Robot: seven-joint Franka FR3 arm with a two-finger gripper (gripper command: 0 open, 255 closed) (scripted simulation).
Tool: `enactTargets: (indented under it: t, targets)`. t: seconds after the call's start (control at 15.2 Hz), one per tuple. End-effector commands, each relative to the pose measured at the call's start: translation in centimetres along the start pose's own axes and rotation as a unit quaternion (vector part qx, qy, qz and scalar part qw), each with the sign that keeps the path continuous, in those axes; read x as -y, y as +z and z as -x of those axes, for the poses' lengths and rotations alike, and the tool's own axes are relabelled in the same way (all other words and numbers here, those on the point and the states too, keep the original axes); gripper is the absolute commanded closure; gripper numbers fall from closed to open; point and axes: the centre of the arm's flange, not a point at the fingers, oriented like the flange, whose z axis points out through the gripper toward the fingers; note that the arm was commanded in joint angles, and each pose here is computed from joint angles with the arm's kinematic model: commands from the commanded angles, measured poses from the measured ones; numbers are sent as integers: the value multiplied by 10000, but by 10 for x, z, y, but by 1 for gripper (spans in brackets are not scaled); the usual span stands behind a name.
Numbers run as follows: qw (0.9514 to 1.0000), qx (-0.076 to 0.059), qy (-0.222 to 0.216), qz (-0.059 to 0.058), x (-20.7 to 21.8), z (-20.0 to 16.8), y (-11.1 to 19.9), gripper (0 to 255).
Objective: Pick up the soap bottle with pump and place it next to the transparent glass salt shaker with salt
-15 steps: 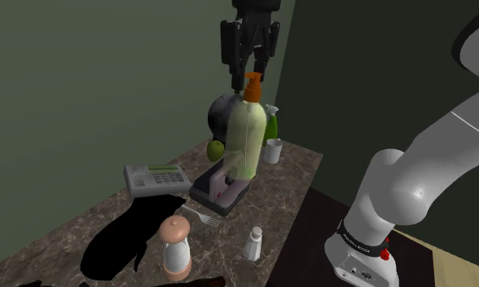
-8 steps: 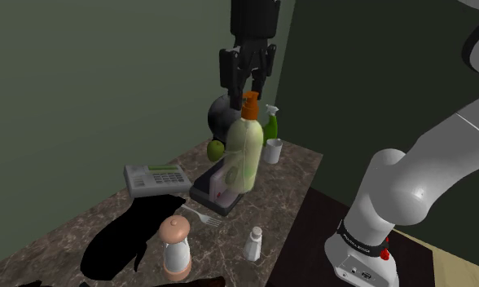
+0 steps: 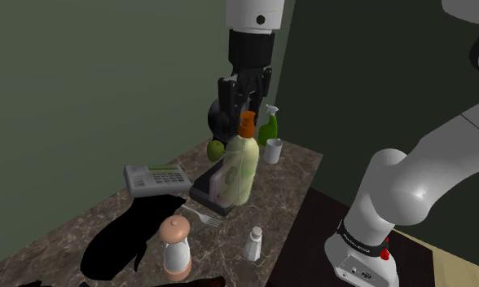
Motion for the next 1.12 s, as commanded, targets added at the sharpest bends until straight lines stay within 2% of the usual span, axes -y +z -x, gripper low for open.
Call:
enactTargets:
  t: [0.0,1.06]
  targets:
    - [10000,-4,0,-1,1,0,11,255]
    - [10000,-4,0,-1,6,0,95,255]
